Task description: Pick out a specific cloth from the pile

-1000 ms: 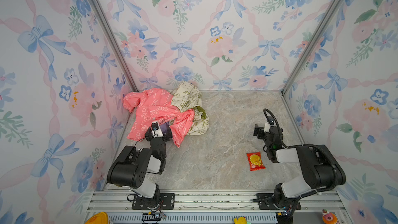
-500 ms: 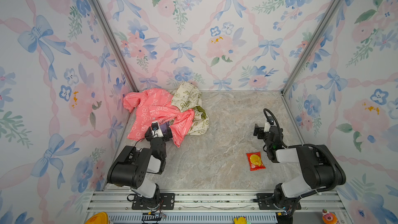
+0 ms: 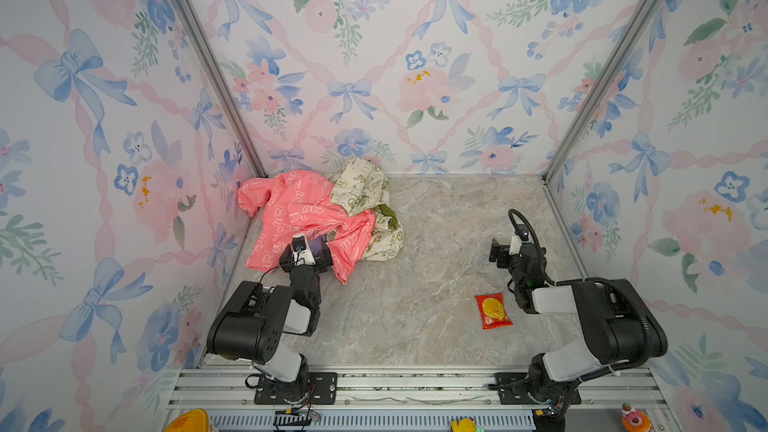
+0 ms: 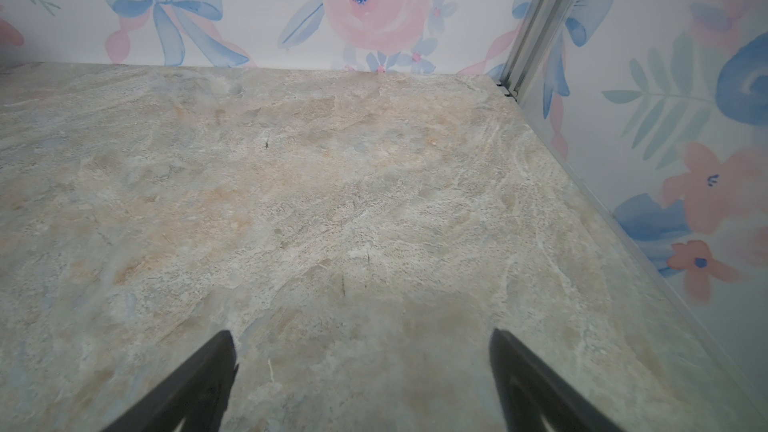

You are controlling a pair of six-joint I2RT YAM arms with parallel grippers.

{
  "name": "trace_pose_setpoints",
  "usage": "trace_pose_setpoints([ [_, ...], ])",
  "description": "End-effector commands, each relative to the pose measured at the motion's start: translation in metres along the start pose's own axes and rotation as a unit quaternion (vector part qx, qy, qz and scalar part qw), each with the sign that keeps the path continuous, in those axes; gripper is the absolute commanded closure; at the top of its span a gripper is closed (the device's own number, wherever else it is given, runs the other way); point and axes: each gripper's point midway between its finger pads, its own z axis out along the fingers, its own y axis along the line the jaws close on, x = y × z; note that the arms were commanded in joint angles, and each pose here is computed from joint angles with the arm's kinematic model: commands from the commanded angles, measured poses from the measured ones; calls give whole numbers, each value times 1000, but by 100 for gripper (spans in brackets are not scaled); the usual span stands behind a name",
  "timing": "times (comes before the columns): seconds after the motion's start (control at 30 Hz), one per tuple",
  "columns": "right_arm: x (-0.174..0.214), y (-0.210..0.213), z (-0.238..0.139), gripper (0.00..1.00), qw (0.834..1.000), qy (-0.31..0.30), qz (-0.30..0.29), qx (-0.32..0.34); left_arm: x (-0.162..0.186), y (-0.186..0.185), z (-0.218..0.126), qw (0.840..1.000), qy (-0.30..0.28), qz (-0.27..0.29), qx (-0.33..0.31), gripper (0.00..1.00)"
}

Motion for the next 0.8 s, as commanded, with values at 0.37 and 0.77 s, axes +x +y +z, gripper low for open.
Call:
trace_pose_setpoints([
  [0.37, -8, -3, 3, 3, 1000, -7, 13, -3, -2, 0, 2, 1000, -3, 5, -4, 2],
  [0.77, -45, 0, -18, 3, 1000, -1, -11, 5, -30, 9, -22, 998, -43, 8, -47, 2],
])
